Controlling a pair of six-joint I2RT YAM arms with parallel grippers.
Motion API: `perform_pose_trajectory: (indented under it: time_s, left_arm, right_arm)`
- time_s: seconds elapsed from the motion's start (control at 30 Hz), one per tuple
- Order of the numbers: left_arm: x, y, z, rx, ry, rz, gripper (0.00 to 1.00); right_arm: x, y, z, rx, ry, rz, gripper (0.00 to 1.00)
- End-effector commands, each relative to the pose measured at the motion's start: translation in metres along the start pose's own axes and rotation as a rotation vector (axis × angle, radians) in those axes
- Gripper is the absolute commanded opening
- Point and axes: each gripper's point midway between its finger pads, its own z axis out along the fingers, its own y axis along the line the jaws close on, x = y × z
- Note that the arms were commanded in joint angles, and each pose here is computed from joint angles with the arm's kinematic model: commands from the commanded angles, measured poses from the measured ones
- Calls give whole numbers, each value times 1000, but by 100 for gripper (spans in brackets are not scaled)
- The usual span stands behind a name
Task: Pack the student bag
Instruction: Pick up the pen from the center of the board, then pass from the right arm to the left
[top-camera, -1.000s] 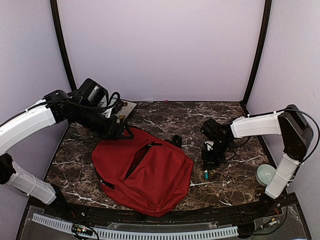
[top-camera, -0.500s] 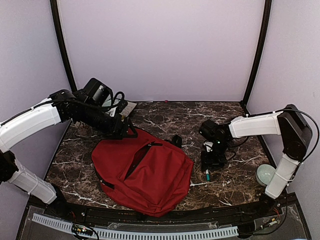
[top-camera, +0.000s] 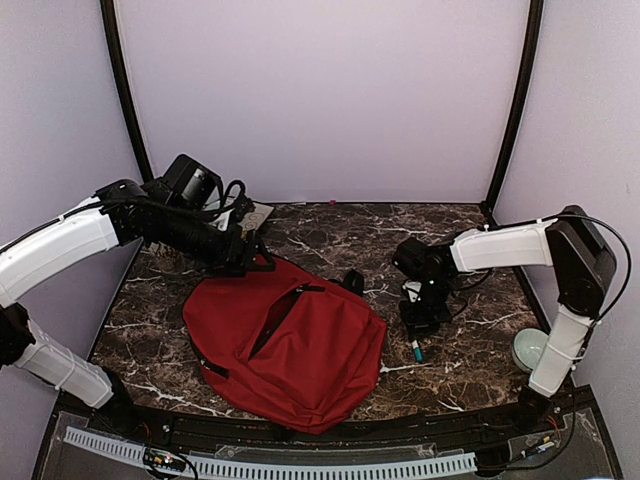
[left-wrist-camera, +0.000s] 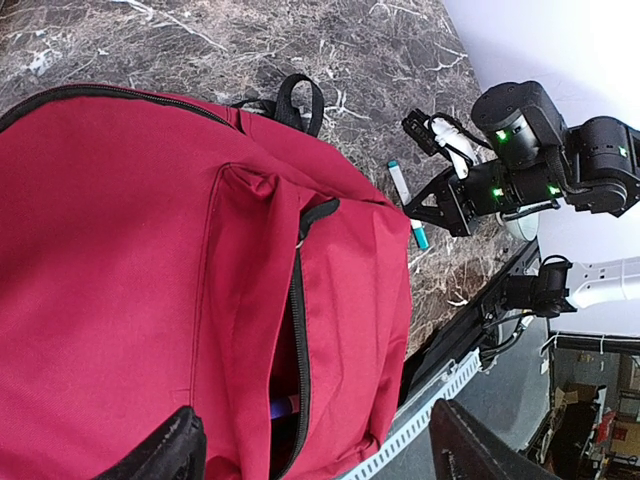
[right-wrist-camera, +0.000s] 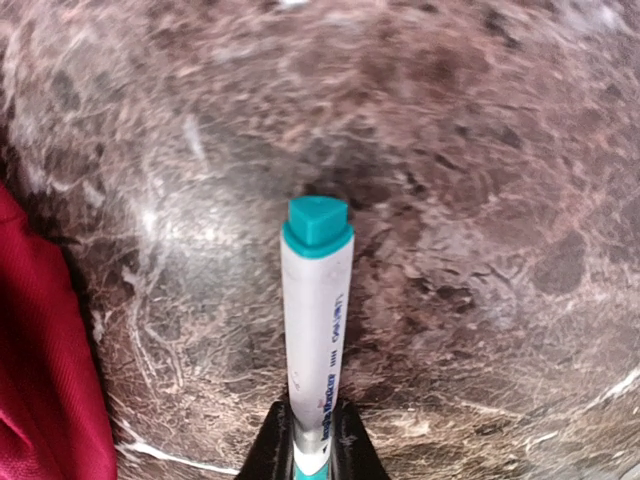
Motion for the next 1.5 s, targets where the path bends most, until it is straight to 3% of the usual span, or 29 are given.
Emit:
perform_pose_trajectory:
  time_s: [0.0,0.33,0.6,1.0,1.17,1.47]
  left_arm:
    - [-1,-3,-9,26,-34,-7,80]
    - [-17,-36,-20,193,-104,-3,80]
    - [-17,-56,-26,297,-101,28,79]
    - [-30,-74,-43,354,-163,90,81]
    - [-32,-75,-48,344,-174,113,82]
    - [-35,-83,-71,377,-254,149,92]
  right_arm:
    - [-3,16,-3,-65,-11,-62,0]
    - [-18,30,-55,-154,-197,-123,0]
    - [-25,49,-121,-295,-406,-197,0]
    - [-46,27,-205,-297,-777,-37,0]
    - [-45,30,-216,-322,-798,-50,0]
    - [-28,88,-248,-574,-785,-341,0]
